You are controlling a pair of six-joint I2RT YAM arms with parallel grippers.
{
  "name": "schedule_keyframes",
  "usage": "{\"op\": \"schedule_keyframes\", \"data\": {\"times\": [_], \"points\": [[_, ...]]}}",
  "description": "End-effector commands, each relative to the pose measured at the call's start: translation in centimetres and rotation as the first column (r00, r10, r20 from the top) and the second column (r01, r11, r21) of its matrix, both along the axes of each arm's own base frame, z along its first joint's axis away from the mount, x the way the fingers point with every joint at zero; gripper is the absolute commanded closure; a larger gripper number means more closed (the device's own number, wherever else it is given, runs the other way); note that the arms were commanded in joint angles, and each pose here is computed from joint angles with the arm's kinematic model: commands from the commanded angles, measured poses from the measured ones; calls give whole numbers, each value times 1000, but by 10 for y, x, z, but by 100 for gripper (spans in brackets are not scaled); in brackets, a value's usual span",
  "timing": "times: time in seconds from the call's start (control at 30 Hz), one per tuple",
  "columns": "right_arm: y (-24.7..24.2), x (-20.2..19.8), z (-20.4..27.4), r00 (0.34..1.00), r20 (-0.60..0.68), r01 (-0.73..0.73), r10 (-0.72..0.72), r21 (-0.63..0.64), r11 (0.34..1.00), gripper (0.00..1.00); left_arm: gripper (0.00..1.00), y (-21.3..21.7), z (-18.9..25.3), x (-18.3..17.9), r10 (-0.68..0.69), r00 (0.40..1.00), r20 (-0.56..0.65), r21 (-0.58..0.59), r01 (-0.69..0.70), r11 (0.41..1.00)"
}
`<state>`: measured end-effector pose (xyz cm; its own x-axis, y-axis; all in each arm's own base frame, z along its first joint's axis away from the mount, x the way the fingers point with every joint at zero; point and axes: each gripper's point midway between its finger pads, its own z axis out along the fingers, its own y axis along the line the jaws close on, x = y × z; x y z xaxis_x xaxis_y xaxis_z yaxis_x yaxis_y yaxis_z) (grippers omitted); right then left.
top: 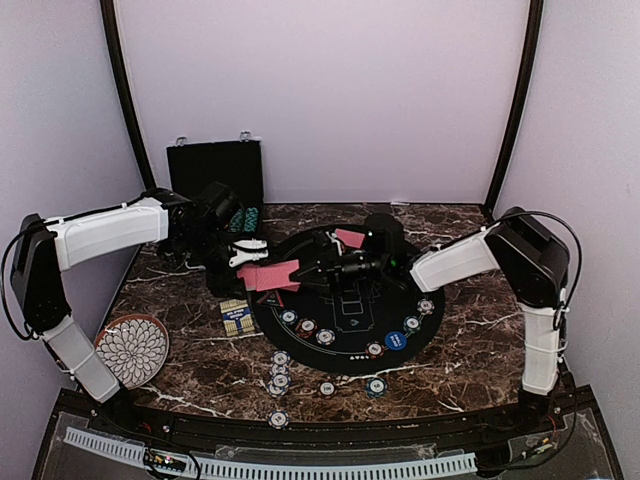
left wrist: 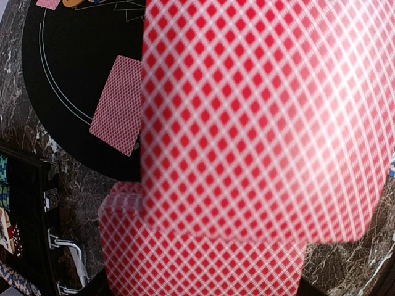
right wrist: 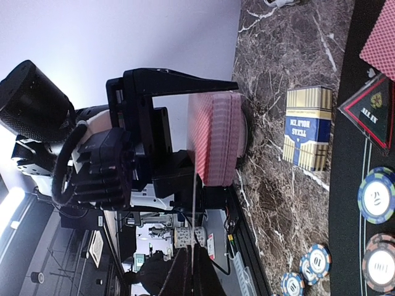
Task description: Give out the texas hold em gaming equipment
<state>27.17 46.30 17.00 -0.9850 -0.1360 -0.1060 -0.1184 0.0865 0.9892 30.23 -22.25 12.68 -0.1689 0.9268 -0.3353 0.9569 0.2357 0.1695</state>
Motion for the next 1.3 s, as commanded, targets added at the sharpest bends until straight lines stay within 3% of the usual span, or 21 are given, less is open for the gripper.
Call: {"op": "schedule_keyframes", "data": {"times": [0.0,0.3,0.67,1.13,1.27], "points": [[-22,0,20,999,50,16,-18,38,999,100,100,2,3,-2,-7,1000,12,-4,7,1000],[-94,-14,-26,997,17,80,-78,-161,984,100,100,3,2,-4,-8,1000,6,-2,8,1000],[-195,-26,-86,988,29,148,-153,-473,869,100,100,0,6,-5,-5,1000,3,-16,5,1000],[-214,-4,-113,986,84,168,-147,-599,783,100,100,0,6,-6,-7,1000,-5,-14,7,1000],[-211,4,-114,986,95,169,-140,-603,780,93,100,0,5,-6,-9,1000,-8,-14,9,1000]]}}
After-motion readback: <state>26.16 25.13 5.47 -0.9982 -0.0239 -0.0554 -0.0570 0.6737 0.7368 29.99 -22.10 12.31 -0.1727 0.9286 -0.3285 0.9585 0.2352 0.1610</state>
